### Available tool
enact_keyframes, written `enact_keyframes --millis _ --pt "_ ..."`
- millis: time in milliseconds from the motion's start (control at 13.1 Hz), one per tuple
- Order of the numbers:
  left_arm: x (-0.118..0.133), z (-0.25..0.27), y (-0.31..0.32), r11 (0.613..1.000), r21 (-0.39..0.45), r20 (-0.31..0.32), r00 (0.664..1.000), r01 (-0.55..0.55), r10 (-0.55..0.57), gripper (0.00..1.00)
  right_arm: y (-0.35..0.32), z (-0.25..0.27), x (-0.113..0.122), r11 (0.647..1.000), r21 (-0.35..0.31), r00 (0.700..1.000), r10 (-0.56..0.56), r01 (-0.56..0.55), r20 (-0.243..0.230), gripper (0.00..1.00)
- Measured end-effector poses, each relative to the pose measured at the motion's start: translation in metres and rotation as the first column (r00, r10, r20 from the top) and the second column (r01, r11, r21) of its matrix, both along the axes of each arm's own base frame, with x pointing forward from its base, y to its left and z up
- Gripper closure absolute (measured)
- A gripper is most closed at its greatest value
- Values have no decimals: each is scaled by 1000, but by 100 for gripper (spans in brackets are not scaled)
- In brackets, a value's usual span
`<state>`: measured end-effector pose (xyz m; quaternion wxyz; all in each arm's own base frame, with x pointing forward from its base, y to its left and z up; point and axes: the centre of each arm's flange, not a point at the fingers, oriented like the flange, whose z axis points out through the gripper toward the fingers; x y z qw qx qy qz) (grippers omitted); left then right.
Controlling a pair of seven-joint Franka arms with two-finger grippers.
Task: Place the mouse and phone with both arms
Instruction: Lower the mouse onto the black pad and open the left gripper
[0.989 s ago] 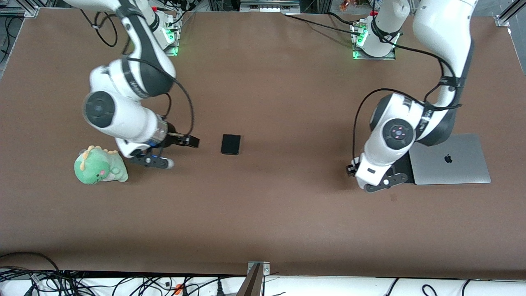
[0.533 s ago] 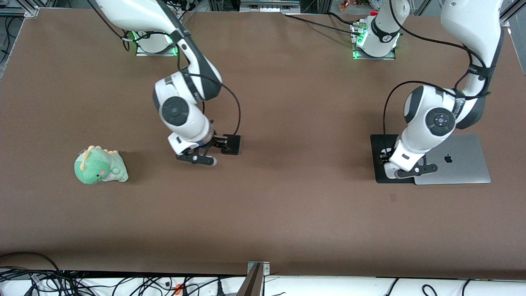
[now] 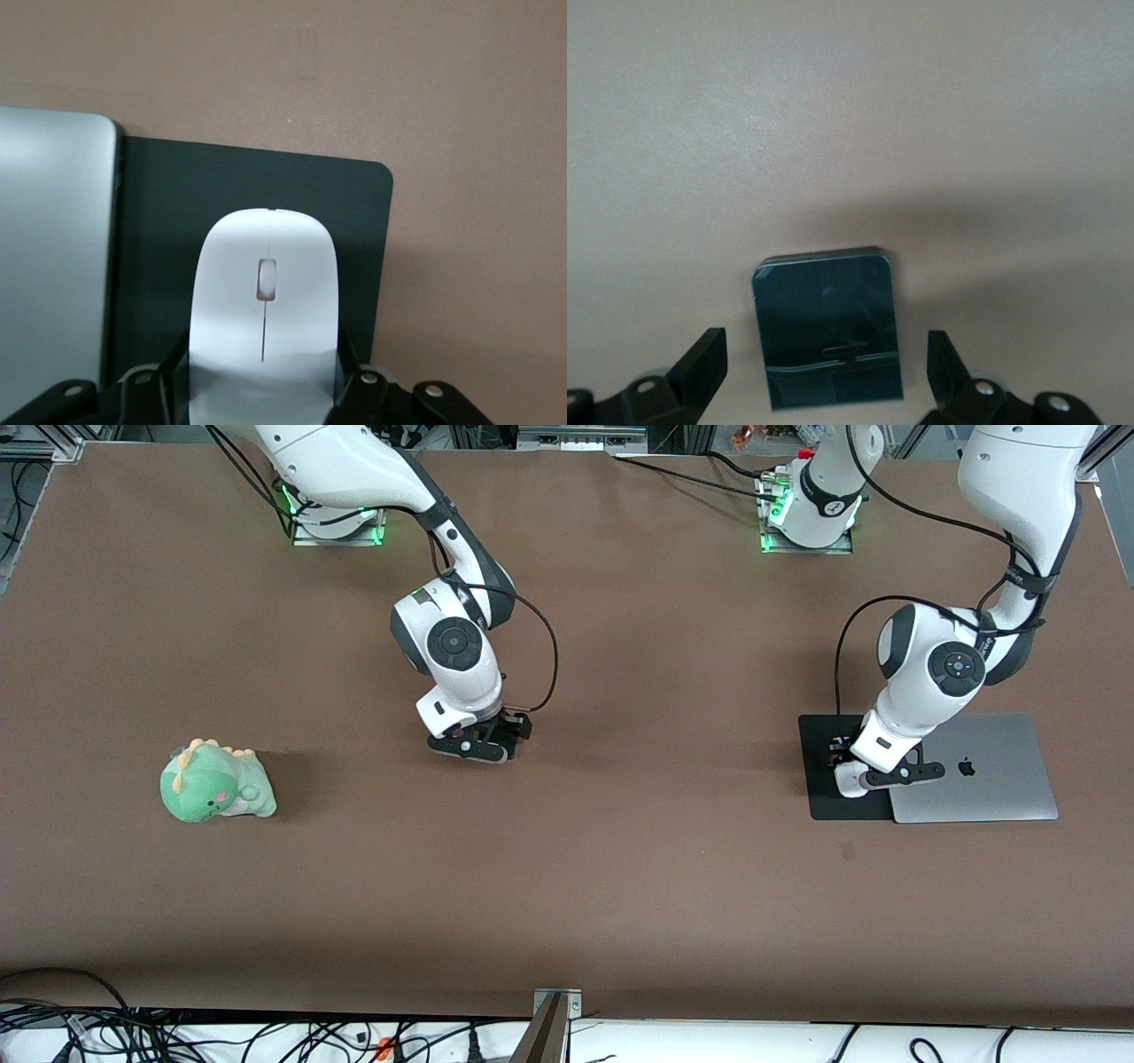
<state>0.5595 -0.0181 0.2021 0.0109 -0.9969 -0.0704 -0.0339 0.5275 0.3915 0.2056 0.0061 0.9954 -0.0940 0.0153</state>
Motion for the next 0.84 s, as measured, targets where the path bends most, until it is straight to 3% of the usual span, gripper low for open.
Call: enact_keyframes --millis 609,761,837 --pt "0 -32 -3 1000 -21 6 1000 2 -2 33 0 -39 -12 999 -14 998 31 -30 55 0" --pt "9 -18 -1 1000 -17 39 999 20 -19 17 2 -41 -14 999 -19 997 31 -30 64 0" --pt "15 -4 3 999 -8 58 998 38 -38 7 4 -40 -14 999 -17 997 33 -32 69 9"
